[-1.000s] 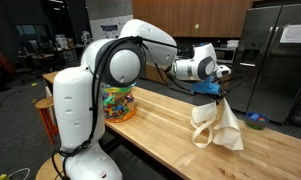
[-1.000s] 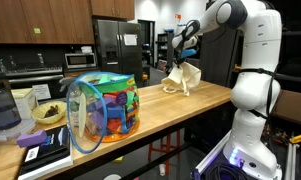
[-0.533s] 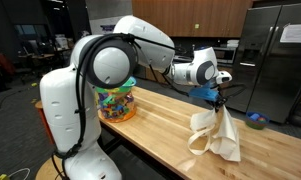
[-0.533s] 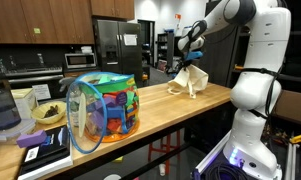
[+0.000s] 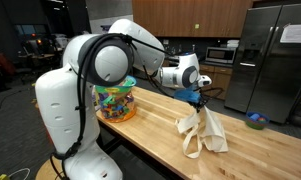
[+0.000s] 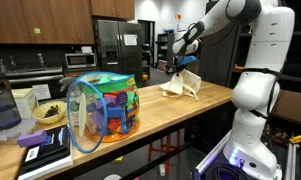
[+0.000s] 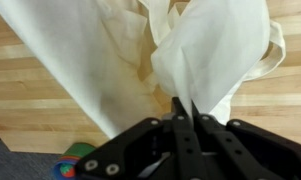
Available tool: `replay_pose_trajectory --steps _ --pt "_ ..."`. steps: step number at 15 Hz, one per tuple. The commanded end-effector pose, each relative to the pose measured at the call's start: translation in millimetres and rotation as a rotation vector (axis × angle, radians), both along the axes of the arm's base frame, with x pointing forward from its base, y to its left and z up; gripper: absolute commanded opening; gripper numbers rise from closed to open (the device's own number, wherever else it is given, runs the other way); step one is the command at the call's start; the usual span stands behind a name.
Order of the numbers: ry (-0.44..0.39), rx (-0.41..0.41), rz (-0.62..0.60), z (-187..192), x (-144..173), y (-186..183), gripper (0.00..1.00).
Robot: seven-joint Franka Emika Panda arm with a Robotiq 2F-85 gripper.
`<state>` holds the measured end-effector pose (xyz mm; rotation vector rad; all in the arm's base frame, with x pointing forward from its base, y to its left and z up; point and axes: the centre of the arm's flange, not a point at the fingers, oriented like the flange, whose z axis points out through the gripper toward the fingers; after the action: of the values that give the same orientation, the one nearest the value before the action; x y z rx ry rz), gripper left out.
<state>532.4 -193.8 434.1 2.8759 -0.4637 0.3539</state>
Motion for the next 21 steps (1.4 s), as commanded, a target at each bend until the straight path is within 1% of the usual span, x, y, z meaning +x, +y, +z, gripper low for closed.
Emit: replay_pose_trajectory --steps 1,4,7,15,19,21 --pt "0.026 0.084 0.038 -10 -23 34 0.01" --pt "0.054 0.167 0.067 -23 -25 60 0.01" --pt "0.055 0.218 0.141 -29 -9 88 0.01" --pt "0.073 0.330 0.506 -30 30 168 0.01" --pt "0.107 0.352 0.680 -33 44 194 0.01" --pt "0.131 0.352 0.769 -37 45 198 0.01"
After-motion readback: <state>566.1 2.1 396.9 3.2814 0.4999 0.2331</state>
